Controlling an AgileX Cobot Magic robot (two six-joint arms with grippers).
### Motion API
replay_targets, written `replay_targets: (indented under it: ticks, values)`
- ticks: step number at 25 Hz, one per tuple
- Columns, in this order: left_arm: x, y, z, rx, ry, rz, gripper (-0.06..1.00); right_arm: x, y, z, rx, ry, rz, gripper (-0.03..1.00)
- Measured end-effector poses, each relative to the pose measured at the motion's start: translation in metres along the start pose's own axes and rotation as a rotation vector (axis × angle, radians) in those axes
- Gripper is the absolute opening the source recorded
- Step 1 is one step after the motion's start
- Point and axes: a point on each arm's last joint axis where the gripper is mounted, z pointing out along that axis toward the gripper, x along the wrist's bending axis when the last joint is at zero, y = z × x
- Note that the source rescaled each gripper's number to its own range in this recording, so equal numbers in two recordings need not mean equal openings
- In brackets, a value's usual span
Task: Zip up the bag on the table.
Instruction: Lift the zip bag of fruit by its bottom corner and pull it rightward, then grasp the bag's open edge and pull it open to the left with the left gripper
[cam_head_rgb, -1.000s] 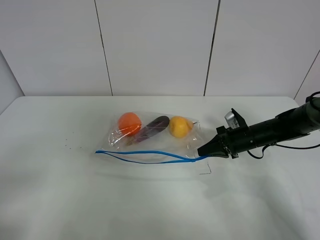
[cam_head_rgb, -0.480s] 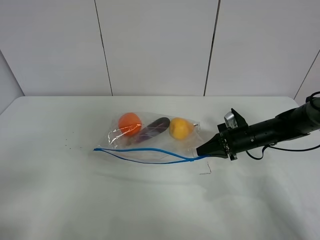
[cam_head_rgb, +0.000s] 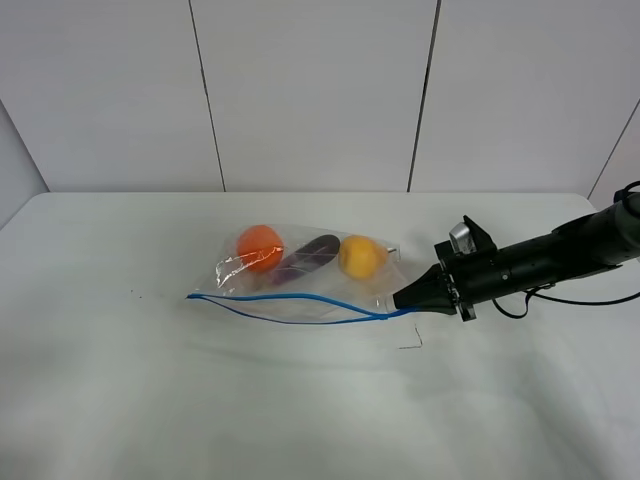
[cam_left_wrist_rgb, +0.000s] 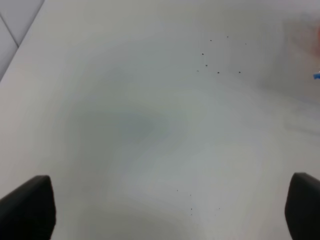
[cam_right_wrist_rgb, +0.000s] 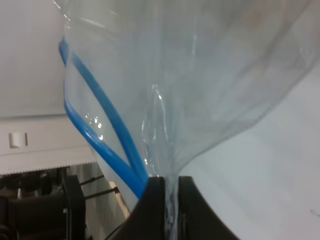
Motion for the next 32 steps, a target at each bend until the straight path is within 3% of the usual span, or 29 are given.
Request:
replay_targets:
  ticks: [6, 11, 14, 17, 23, 28, 32]
  values:
    - [-0.001, 0.001, 0.0, -0.012, -0.01, 0.01, 1.0, 0.016, 0.002, -0.008, -0.019, -0.001, 0.001, 0.0]
    - [-0.011, 0.018, -0.01, -0.06, -0.131, 0.052, 1.0, 0.025, 0.001, -0.013, -0.009, -0.017, -0.015, 0.0]
    - [-0.016, 0.049, -0.013, -0.057, -0.185, 0.103, 1.0, 0.031, 0.001, -0.016, -0.008, -0.026, -0.03, 0.0]
    - [-0.017, 0.095, -0.017, -0.101, -0.189, 0.166, 1.0, 0.037, 0.001, -0.019, -0.015, -0.027, -0.032, 0.0]
    - [-0.025, 0.172, -0.005, -0.116, -0.235, 0.192, 1.0, 0.038, 0.001, -0.019, -0.014, -0.027, -0.015, 0.0]
    - [-0.046, 0.196, 0.021, -0.066, -0.362, 0.293, 1.0, 0.038, 0.0, -0.019, -0.013, -0.027, -0.015, 0.0]
    - [-0.06, 0.198, 0.041, -0.017, -0.401, 0.395, 1.0, 0.038, 0.0, -0.019, -0.013, -0.027, -0.015, 0.0]
